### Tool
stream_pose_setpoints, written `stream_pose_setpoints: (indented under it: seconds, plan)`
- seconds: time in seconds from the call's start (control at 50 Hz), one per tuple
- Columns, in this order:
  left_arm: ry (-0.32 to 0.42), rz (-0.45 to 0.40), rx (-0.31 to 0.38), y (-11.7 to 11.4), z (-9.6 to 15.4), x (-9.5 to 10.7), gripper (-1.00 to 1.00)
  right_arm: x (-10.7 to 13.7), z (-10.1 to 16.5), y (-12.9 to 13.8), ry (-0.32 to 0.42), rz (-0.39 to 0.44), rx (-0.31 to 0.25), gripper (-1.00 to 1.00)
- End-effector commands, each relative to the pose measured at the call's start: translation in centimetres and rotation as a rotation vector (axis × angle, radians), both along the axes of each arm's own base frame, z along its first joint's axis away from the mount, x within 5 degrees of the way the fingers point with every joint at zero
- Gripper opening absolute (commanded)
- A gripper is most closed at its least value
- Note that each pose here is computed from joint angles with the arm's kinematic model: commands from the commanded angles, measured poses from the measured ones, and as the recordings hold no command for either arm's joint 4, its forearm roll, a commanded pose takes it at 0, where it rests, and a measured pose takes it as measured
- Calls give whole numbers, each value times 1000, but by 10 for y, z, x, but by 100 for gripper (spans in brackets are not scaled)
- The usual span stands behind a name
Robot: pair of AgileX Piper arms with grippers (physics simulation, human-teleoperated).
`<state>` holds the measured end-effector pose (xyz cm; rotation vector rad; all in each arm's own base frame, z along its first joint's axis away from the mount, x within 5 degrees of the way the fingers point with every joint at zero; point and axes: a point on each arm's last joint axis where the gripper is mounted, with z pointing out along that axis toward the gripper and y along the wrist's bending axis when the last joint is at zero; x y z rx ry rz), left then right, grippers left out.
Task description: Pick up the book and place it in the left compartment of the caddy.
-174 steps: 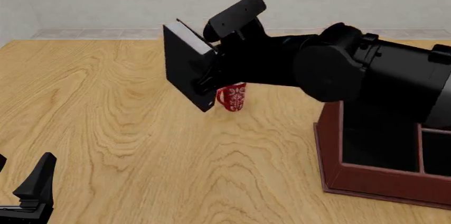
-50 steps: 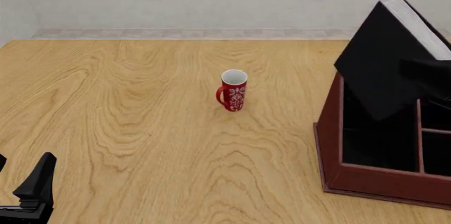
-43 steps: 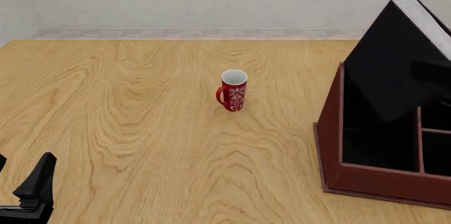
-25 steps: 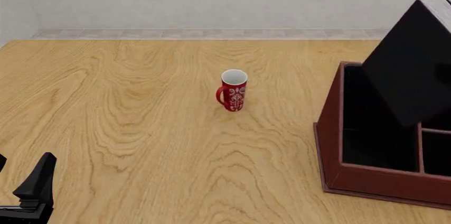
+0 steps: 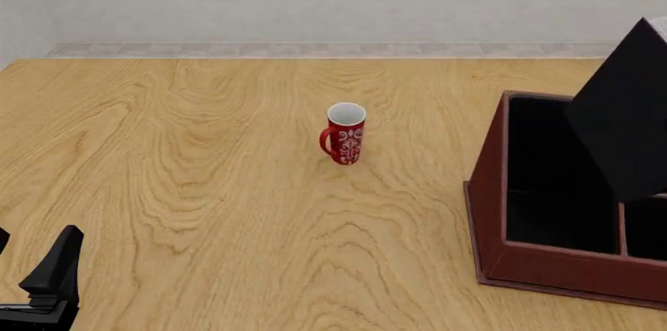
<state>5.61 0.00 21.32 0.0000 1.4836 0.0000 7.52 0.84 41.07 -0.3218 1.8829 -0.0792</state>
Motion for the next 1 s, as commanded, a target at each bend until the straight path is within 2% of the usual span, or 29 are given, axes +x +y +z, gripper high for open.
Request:
stream_pose_setpoints:
  seconds: [0.02, 0.2, 0.56, 1.0]
  plan:
    - [0, 0, 0, 0, 0, 0, 100, 2, 0, -2, 8, -34, 10, -100]
    - [0, 0, 0, 0, 0, 0, 100, 20, -6, -2, 49, -52, 8, -100]
    - [0, 0, 0, 0, 0, 0, 100, 52, -12, -5, 81, -94, 22, -100]
    - [0, 0, 0, 0, 0, 0, 100, 80, -32, -5, 138, -108, 33, -100]
